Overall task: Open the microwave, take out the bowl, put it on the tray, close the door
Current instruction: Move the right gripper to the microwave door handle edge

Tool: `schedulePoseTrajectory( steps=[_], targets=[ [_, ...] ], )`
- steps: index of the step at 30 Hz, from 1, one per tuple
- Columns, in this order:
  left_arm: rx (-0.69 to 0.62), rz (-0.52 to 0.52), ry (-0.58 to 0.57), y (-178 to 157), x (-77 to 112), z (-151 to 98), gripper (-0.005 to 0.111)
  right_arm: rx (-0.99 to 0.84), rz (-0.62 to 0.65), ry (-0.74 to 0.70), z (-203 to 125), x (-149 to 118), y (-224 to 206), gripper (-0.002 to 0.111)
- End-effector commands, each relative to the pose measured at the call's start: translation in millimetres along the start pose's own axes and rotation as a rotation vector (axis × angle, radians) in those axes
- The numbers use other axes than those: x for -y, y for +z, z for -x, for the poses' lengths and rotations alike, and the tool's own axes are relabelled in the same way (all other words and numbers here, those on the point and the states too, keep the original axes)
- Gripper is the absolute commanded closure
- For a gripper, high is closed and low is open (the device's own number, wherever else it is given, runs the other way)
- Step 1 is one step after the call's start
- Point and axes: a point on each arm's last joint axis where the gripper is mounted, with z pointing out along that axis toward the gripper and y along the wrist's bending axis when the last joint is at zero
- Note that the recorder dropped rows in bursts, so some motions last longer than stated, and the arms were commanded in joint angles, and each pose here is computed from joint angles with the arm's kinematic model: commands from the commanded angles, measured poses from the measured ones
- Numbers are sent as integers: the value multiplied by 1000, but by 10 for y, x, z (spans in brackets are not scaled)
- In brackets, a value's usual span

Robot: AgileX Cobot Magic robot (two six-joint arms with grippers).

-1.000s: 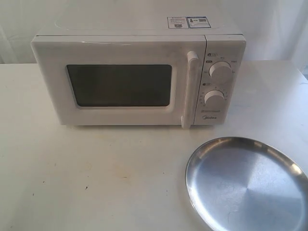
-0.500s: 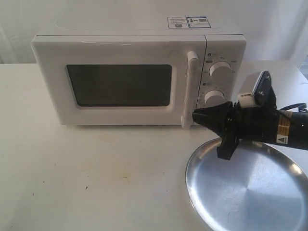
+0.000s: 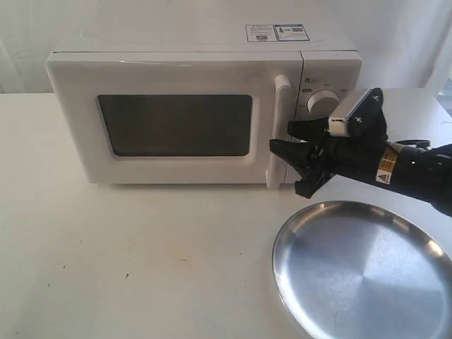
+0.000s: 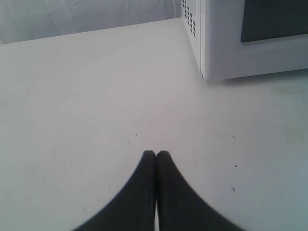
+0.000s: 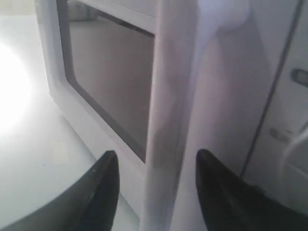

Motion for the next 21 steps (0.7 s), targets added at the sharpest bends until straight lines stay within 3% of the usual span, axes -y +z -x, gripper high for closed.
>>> schedulePoseTrajectory(
  steps=[1,4,6,8,15,17,21],
  targets=[
    [0,-2,-9,4,3,-12,107,-68,29,-30,-39,-58,204,62],
    [0,-2,-9,4,3,-12,107,-88,38,-30,-69,-86,251,67],
    [0,-2,-9,4,3,-12,107,-81,50,-36,-63,-96,251,83],
    [0,-2,-9,4,3,-12,107,-80,81,-57,-45,-123,244,107],
    [0,-2,-9,4,3,-12,107,-140,73,-75,4,-115,206,108],
    [0,-2,-9,4,3,-12,107,-151,144,-70,19,-180,189,108],
    [0,-2,-9,4,3,-12,107,-70,418,-47,116,-423,119,108]
  ],
)
